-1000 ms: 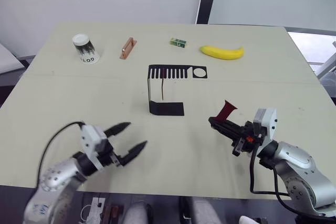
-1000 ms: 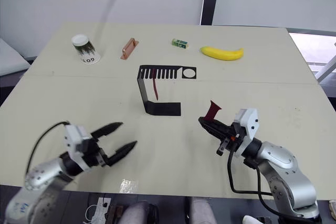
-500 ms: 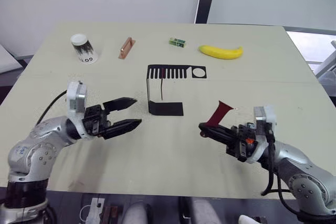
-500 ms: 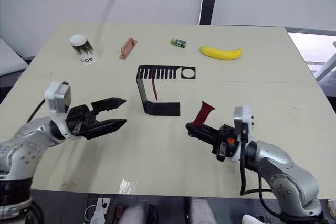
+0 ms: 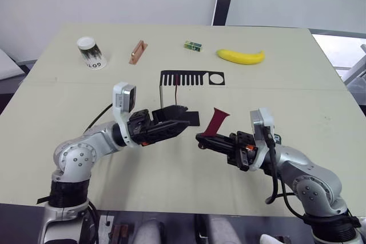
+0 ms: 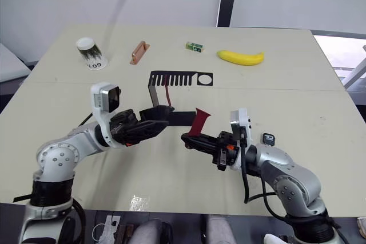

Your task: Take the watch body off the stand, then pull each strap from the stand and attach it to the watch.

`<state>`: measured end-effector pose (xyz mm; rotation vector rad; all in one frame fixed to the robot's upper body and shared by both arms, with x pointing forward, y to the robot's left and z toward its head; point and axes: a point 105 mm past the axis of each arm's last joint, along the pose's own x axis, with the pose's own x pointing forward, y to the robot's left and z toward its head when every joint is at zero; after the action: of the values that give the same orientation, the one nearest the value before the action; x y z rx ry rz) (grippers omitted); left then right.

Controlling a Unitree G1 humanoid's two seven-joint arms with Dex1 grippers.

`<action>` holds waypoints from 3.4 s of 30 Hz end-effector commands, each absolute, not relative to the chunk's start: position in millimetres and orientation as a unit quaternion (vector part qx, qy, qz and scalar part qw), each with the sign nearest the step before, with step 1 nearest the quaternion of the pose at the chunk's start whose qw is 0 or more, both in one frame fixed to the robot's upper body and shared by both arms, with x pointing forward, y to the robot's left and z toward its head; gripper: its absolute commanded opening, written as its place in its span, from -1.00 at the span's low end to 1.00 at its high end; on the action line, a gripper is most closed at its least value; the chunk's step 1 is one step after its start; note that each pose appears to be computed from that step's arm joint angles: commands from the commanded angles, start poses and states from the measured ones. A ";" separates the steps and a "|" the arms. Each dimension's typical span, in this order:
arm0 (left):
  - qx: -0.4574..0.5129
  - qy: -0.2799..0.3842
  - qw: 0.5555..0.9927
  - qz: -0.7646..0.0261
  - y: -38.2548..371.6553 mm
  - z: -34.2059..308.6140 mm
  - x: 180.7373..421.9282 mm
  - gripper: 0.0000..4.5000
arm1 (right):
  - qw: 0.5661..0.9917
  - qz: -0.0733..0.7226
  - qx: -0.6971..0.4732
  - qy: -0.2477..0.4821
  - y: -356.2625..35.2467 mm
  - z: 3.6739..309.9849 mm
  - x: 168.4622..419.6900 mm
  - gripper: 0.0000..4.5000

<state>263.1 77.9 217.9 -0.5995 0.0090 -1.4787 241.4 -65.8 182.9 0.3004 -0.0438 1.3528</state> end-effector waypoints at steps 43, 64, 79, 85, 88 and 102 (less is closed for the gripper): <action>-0.273 0.053 0.662 -0.696 50.3 219.8 264.5 0.12 | 0.746 0.643 0.163 -0.051 -37.8 191.7 234.4 -1.00; -0.274 0.064 0.663 -0.694 46.4 214.0 266.1 0.12 | 0.748 0.642 0.161 -0.049 -39.1 186.0 232.7 -1.00; -0.264 0.069 0.662 -0.698 46.2 209.6 264.9 0.12 | 0.749 0.641 0.159 -0.047 -39.7 184.3 232.7 -1.00; -0.268 0.067 0.661 -0.698 46.2 209.9 264.5 0.12 | 0.749 0.642 0.159 -0.046 -39.7 183.4 231.9 -1.00; -0.272 0.065 0.662 -0.695 47.4 209.9 265.6 0.12 | 0.748 0.642 0.159 -0.046 -39.5 183.2 231.8 -1.00; -0.276 0.067 0.660 -0.696 48.1 207.8 263.3 -0.99 | 0.747 0.644 0.160 -0.045 -38.9 183.8 231.1 -1.00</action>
<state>268.6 47.5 199.5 -0.6413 0.1905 -1.5455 240.7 -42.0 172.2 0.3595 -0.0404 1.3581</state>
